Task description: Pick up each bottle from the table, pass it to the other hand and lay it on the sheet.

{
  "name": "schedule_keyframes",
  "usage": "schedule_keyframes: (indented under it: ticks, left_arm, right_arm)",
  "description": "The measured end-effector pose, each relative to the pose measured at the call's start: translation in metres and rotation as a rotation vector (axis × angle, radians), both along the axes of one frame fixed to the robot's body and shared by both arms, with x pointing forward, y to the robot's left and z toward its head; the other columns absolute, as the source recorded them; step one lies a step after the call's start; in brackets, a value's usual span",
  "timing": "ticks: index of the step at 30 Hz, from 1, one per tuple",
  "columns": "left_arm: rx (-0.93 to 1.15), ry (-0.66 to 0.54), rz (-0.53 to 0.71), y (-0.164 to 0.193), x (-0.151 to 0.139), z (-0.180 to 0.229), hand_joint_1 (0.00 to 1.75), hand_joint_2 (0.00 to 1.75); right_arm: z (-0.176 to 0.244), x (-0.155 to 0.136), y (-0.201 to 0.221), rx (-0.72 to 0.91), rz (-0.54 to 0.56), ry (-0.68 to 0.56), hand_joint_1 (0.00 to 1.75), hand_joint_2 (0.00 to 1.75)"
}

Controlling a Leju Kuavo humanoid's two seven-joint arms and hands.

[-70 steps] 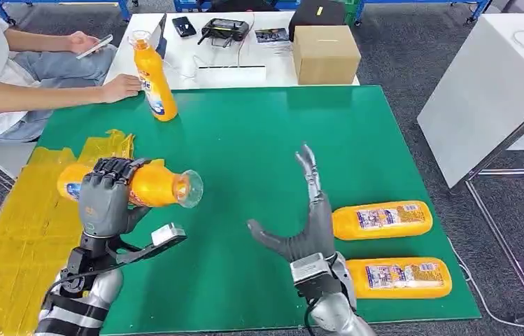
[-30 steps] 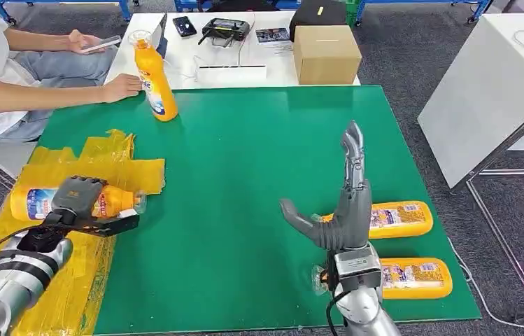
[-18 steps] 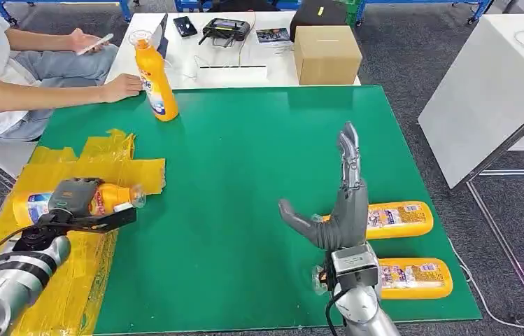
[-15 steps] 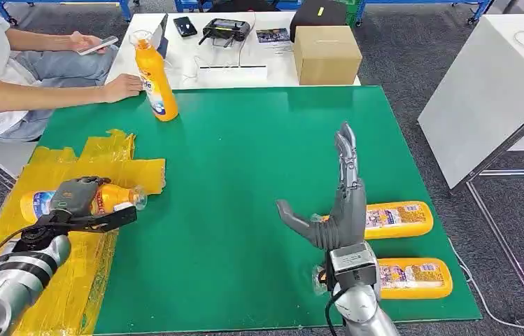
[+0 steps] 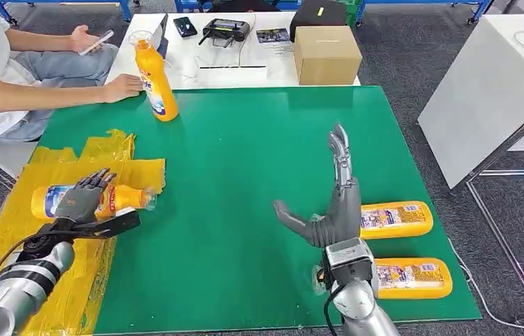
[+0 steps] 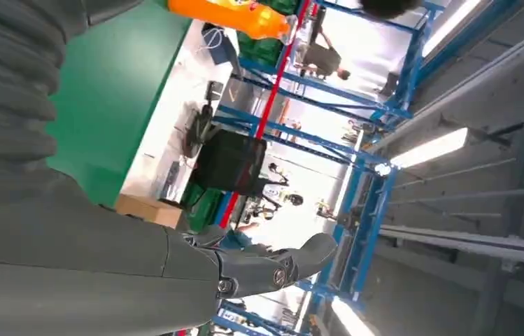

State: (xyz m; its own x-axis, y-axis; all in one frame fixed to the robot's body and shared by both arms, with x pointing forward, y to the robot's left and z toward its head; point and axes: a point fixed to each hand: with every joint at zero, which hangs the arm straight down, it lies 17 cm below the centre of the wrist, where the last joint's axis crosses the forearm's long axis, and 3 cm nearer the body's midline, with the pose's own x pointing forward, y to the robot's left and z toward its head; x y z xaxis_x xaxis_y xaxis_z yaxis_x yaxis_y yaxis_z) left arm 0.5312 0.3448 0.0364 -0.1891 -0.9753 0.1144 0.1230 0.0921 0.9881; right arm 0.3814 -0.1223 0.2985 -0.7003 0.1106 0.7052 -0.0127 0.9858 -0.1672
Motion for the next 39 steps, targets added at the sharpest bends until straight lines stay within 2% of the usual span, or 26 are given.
schedule_keyframes:
  ticks: [7, 12, 16, 24, 30, 34, 35, 39]
  left_arm:
    - [-0.024, -0.041, 0.004, -0.003, -0.001, 0.006, 0.00, 1.75]
    - [-0.151, -0.264, 0.017, -0.018, -0.008, 0.044, 0.00, 1.75]
    - [-0.235, -0.398, 0.019, -0.032, -0.016, 0.073, 0.00, 1.75]
    - [-0.366, -0.599, -0.041, -0.073, -0.047, 0.122, 0.00, 1.75]
    - [-0.562, -0.595, -0.062, -0.100, -0.065, 0.134, 0.00, 1.75]
    - [-0.619, -0.596, -0.074, -0.109, -0.071, 0.141, 0.00, 1.75]
    - [-0.668, -0.576, -0.079, -0.111, -0.072, 0.142, 0.00, 1.75]
    - [-0.961, -0.445, -0.126, -0.131, -0.083, 0.144, 0.00, 1.75]
  right_arm:
    - [-0.004, 0.003, 0.001, -0.004, -0.001, 0.012, 0.00, 1.75]
    - [-0.005, 0.004, 0.000, -0.005, -0.008, 0.019, 0.00, 1.75]
    - [-0.007, 0.005, -0.001, -0.005, -0.017, 0.021, 0.00, 1.75]
    - [-0.008, 0.005, -0.006, 0.000, -0.041, 0.022, 0.00, 1.75]
    - [-0.012, 0.006, -0.011, -0.050, -0.090, 0.015, 0.00, 1.75]
    - [-0.015, 0.007, -0.013, -0.078, -0.108, 0.016, 0.00, 1.75]
    - [-0.017, 0.009, -0.012, -0.118, -0.126, 0.023, 0.00, 1.75]
    - [-0.049, 0.024, -0.009, -0.448, -0.222, 0.068, 0.00, 1.75]
